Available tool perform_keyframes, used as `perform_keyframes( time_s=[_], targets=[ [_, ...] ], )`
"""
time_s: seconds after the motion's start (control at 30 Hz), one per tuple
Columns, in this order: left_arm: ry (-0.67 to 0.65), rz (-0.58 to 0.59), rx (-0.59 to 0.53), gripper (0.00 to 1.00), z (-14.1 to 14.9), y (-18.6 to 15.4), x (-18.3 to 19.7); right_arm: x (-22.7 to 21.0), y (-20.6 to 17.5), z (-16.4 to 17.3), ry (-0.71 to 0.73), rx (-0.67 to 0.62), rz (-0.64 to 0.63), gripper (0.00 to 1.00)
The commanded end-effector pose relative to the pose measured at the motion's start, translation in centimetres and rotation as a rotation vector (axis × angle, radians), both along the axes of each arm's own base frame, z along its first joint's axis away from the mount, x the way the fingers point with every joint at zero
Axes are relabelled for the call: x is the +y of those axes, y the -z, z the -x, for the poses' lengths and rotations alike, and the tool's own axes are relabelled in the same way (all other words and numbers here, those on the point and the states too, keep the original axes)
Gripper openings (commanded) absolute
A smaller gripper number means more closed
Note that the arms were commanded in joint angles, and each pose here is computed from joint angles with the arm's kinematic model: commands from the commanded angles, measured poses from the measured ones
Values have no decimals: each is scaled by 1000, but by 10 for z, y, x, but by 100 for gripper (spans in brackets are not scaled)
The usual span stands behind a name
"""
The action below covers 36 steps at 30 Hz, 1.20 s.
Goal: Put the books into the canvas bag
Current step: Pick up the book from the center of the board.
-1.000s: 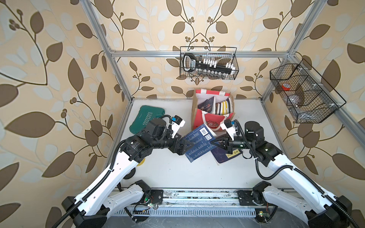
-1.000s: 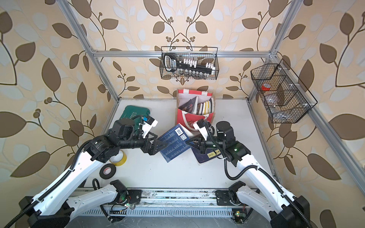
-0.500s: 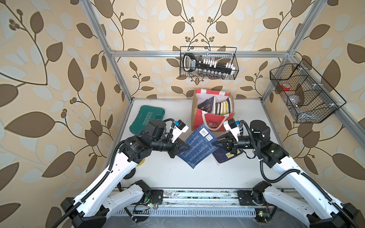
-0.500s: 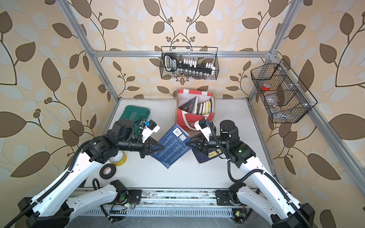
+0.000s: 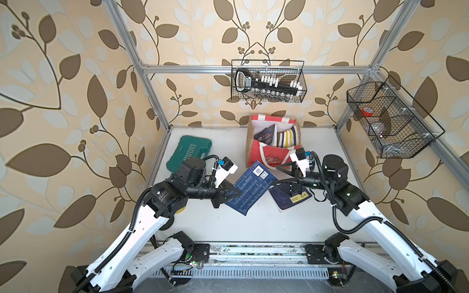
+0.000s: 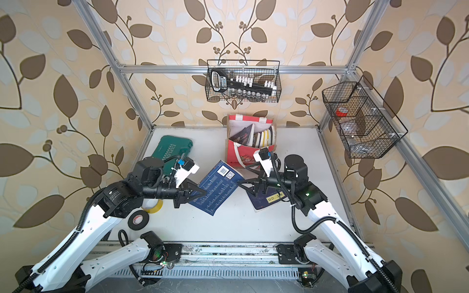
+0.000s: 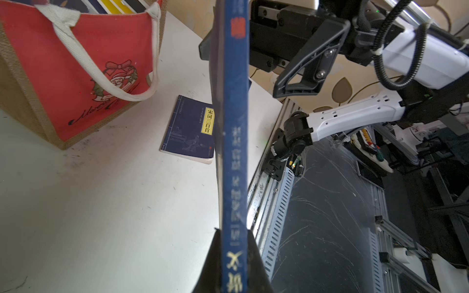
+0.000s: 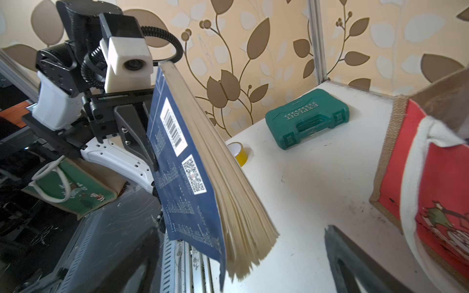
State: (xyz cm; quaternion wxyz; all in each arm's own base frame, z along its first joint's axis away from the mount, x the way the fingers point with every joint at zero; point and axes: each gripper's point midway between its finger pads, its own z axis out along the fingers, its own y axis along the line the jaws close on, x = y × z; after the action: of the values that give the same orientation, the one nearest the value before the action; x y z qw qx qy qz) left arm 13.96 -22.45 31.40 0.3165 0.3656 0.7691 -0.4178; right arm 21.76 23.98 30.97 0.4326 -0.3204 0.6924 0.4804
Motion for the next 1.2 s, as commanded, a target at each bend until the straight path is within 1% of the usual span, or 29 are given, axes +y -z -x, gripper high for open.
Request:
perform_keyframes(
  time_s=[0.0,0.07,0.1,0.13,0.17,0.2,0.23,0.27,0.3,0.33,0.37,0.4,0.43,0.47,0.53,0.6,0.67,0.7,0.77,0.83,0.93,1.0,1.1,1.17],
  targets=[
    [138,98,-65,0,19,-22,-7,10,-4,17,-141,5,-39,99],
    [169,110,-63,0,25,-23,-7,13,-6,27,-222,10,-51,98],
    [174,112,-63,0,26,-23,-7,14,-7,34,-262,11,-58,97],
    [171,110,-63,0,25,-22,-7,15,-8,39,-298,14,-64,92],
    [162,106,-60,0,24,-21,-7,14,-8,41,-303,16,-64,87],
    [153,100,-59,0,22,-19,-7,13,-10,41,-301,14,-64,76],
    [140,91,-60,0,19,-17,-7,12,-10,40,-289,15,-64,64],
    [127,85,-62,0,16,-15,-6,11,-11,40,-285,17,-66,55],
    [111,78,-65,0,13,-14,-6,10,-12,40,-282,20,-68,42],
    [94,69,-67,0,9,-12,-5,9,-13,39,-274,24,-71,26],
    [78,64,-68,0,6,-11,-4,8,-14,39,-272,28,-73,15],
    [63,56,-68,0,3,-10,-3,7,-16,39,-266,28,-75,4],
    [58,54,-67,2,1,-10,-3,6,-17,39,-258,28,-75,0],
    [55,56,-66,9,0,-10,-3,6,-18,38,-252,27,-74,0],
    [41,59,-63,33,-4,-10,-3,3,-22,33,-222,25,-75,0],
    [5,55,-62,79,-10,-9,0,-1,-32,24,-175,10,-79,0],
    [-42,52,-66,97,-18,-8,4,-8,-43,12,-113,-4,-86,0],
    [-82,45,-71,99,-25,-7,8,-13,-50,1,-52,-10,-89,0],
    [-168,27,-87,99,-39,-6,17,-28,-64,-24,88,-16,-96,0],
    [-266,3,-96,99,-56,-2,28,-51,-82,-56,283,-1,-113,0],
    [-406,-32,-93,99,-79,5,46,-95,-102,-98,589,71,-149,0],
    [-466,-46,-84,99,-89,8,55,-117,-110,-116,744,85,-141,0],
    [-506,-49,-69,99,-97,11,62,-137,-114,-136,893,96,-139,0],
    [-518,-45,-67,99,-99,11,64,-144,-113,-146,946,105,-146,0]
  ],
)
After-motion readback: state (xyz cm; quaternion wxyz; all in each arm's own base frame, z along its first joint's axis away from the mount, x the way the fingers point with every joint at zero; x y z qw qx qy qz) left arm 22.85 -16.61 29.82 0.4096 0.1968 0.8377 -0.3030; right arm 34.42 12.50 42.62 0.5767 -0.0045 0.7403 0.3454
